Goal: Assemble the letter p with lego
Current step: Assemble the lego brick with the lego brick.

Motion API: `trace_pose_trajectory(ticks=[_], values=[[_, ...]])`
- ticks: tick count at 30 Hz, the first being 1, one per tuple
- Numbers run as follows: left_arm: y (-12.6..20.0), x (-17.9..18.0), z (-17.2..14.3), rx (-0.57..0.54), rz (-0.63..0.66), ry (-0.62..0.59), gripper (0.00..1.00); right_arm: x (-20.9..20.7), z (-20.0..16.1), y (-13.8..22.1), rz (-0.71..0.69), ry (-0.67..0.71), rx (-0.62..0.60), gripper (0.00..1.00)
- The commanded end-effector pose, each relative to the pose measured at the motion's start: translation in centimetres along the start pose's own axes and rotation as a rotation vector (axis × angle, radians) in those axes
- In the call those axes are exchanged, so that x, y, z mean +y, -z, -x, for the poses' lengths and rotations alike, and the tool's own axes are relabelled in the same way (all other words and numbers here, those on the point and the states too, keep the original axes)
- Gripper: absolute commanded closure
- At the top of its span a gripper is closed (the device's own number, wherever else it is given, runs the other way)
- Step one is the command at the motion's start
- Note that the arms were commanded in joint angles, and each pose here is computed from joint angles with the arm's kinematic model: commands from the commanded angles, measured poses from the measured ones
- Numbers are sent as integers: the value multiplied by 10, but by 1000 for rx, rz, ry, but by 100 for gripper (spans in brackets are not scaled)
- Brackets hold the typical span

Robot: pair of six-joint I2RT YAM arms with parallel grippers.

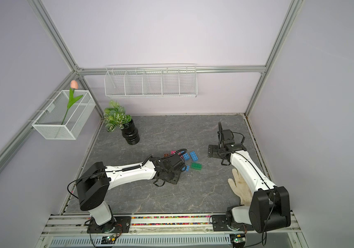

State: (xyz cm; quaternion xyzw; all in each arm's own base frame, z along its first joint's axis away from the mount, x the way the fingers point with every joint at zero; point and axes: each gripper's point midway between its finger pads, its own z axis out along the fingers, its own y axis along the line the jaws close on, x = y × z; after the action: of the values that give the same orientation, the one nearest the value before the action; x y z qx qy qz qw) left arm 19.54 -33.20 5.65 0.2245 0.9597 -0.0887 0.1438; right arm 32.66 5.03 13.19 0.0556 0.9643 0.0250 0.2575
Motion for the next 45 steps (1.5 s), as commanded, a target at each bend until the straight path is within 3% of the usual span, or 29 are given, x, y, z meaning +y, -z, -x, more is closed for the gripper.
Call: trace_pose_trajectory(ticks=[1, 31, 34, 40, 45], values=[[-4, 8, -5, 6, 44, -30, 79, -2, -10, -1, -14, 11, 21, 0], [-49, 15, -42, 176, -5, 29, 82, -2, -13, -8, -19, 14, 47, 0], [-47, 15, -41, 169, -3, 31, 79, -2, -13, -7, -18, 14, 42, 0], [-29, 17, -29, 117, 11, 34, 61, -2, -12, -4, -14, 13, 33, 2], [-10, 13, -11, 58, 1, 31, 55, -1, -10, 0, -3, 14, 21, 3]])
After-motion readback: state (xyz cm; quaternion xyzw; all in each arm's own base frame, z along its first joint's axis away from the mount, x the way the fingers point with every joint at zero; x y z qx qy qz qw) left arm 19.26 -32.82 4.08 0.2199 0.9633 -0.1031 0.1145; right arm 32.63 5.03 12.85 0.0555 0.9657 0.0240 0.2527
